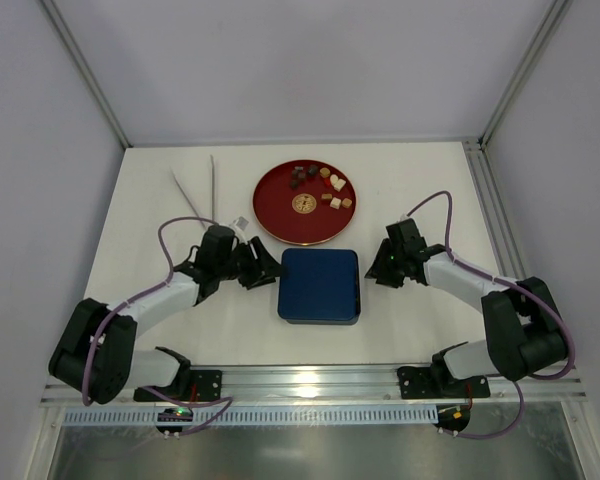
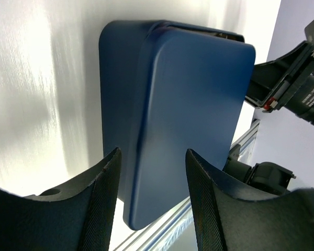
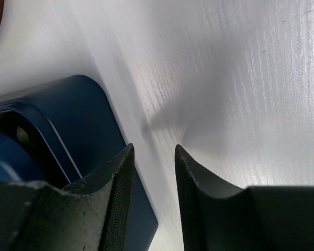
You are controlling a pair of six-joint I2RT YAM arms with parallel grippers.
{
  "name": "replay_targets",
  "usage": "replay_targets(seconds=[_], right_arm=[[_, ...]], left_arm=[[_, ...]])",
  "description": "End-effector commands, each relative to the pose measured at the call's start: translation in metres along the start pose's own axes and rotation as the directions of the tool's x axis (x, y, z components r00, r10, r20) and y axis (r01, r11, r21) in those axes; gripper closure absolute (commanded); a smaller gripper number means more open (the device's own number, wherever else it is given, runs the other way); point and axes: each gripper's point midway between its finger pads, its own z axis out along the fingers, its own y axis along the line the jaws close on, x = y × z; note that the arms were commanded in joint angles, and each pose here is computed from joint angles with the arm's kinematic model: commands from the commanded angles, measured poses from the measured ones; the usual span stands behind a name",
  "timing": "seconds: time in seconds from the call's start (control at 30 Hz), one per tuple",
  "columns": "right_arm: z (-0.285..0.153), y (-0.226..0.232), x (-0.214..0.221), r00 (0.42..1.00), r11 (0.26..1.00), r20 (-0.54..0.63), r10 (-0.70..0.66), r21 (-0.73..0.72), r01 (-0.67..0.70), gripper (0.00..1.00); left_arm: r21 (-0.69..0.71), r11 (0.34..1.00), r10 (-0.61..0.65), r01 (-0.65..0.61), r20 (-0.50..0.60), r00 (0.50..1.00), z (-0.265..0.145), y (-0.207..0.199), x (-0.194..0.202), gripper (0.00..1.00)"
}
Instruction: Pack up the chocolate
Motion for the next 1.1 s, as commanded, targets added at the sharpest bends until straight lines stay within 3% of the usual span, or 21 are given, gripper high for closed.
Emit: replay_targets(seconds=[0.0,0.43,0.73,1.07], right_arm=[[-0.001,0.012,-0.012,0.999,0.999,0.04,-0.01,-0.033,0.011,0.61],[-0.004,0.016,-0.01,0.999,0.999,0.045,-0.021,-0.036,0.023,0.62],[-0.006,0.017,-0.006,0.998,0.999,0.048,-0.033,-0.036,0.035,0.73],[-0.009,0.025,-0.001,0.998,0.997,0.046,-0.05,-0.054,0.052,0.76]], left_arm=[[-0.001,1.0,0.019,-0.019,-0.025,0.999,-0.004,0.003,0.01,0.48],[0.012,1.0,0.026,-0.026,-0.046,0.999,0.001,-0.008,0.015,0.53],[0.018,1.0,0.024,-0.023,-0.046,0.999,0.004,-0.014,0.013,0.56],[0.017,1.0,0.016,-0.015,-0.04,0.999,0.011,-0.021,0.007,0.58]])
